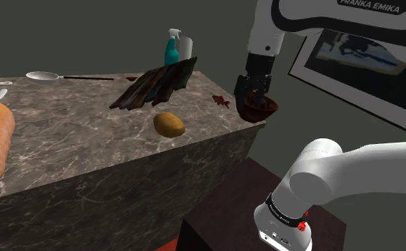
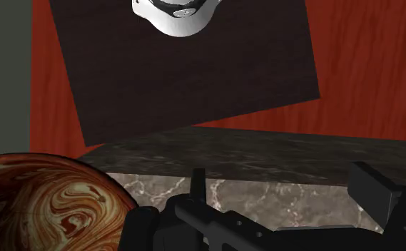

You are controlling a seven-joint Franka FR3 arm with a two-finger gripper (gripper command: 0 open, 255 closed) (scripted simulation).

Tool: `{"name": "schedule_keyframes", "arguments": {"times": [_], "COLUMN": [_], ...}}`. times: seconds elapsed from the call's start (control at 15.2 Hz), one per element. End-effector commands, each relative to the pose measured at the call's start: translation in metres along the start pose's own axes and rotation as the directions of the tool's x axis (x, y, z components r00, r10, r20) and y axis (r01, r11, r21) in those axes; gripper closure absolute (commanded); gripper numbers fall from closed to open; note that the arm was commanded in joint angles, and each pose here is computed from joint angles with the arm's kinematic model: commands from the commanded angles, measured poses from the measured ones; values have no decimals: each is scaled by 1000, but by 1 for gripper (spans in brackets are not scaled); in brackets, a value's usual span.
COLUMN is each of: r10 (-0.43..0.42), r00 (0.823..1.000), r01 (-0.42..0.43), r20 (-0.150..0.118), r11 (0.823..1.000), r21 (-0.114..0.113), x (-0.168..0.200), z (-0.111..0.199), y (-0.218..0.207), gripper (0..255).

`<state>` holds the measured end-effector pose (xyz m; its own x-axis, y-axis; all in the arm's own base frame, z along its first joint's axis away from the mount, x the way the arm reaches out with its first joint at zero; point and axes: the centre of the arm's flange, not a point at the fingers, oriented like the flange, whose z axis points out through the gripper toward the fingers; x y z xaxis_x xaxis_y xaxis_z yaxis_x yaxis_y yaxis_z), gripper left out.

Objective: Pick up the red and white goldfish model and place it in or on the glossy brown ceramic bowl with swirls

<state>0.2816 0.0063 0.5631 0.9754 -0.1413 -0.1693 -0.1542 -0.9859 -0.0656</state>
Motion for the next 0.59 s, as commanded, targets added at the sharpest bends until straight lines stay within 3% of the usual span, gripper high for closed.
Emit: {"name": "schedule_keyframes", "arguments": {"times": [0.0, 0.53], "r10": [0, -62], "r00": [1000, 994], "r01": [0, 58], "r20": [0, -94], "r11": [1000, 997], "r21": [0, -43], "x": [0, 73], "z": [0, 23], "y": [0, 48], "gripper": [0, 0]}}
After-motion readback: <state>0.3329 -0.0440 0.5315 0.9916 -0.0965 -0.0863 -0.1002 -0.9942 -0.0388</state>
